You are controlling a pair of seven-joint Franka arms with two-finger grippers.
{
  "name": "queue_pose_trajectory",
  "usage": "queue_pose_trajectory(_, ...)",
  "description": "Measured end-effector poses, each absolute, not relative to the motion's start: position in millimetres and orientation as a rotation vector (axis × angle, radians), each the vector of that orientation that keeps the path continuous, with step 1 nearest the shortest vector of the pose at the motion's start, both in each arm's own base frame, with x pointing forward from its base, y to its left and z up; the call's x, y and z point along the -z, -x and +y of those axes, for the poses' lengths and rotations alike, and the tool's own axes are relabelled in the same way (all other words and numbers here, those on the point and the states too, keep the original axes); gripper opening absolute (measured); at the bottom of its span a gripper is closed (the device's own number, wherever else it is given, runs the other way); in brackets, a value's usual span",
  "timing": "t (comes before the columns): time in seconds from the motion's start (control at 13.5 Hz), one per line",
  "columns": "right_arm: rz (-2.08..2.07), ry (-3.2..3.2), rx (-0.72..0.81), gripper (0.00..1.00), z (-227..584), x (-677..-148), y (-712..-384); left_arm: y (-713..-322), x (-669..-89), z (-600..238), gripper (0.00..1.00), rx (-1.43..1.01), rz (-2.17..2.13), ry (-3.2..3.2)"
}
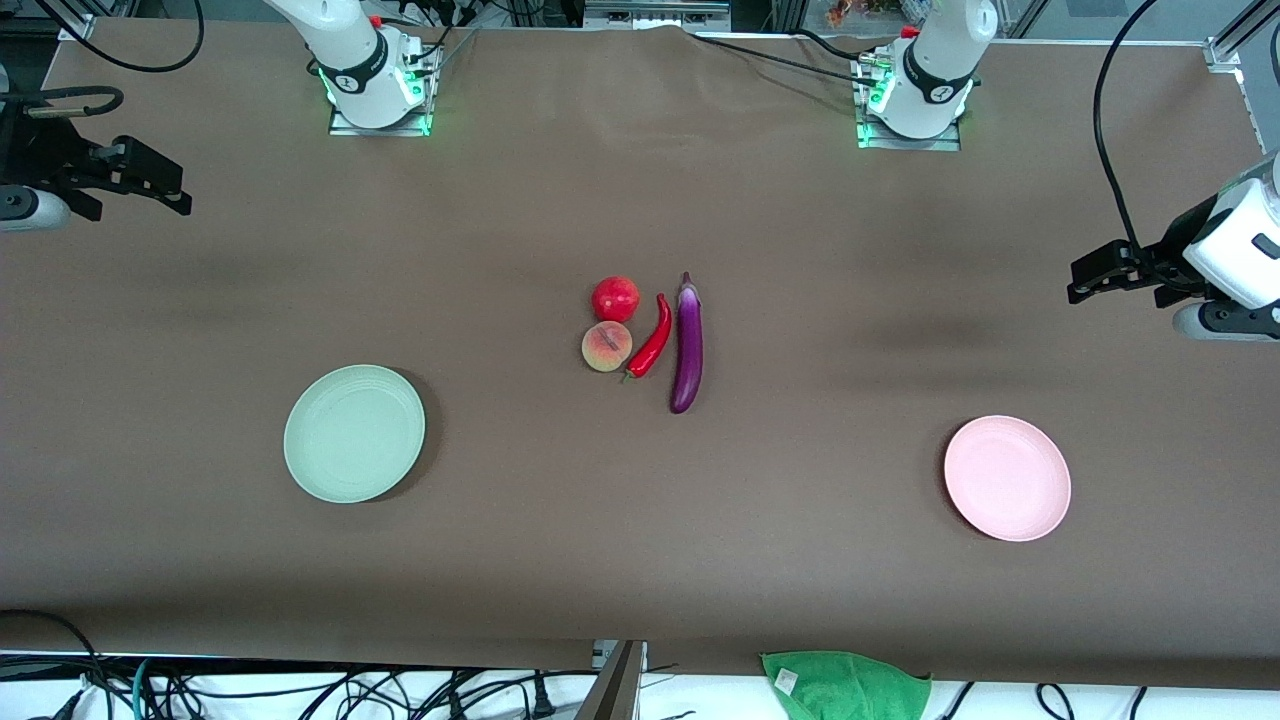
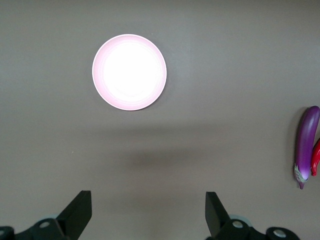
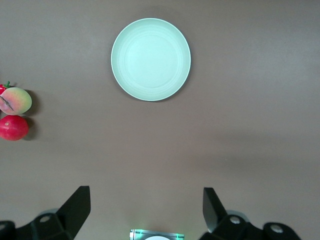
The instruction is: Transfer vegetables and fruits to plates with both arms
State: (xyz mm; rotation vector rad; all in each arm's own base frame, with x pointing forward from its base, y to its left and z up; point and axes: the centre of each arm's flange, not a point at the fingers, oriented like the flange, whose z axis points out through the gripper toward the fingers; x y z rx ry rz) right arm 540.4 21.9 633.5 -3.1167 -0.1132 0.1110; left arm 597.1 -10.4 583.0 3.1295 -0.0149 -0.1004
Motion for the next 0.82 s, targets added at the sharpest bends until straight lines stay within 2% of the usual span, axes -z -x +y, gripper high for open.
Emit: queue_pose_trajectory(0.82,-0.135,3.13,-0.092,1.0,28.1,-639.4,-540.2,-597.4,-582.7,-10.4,1.0,0.101,-0.015,-3.129)
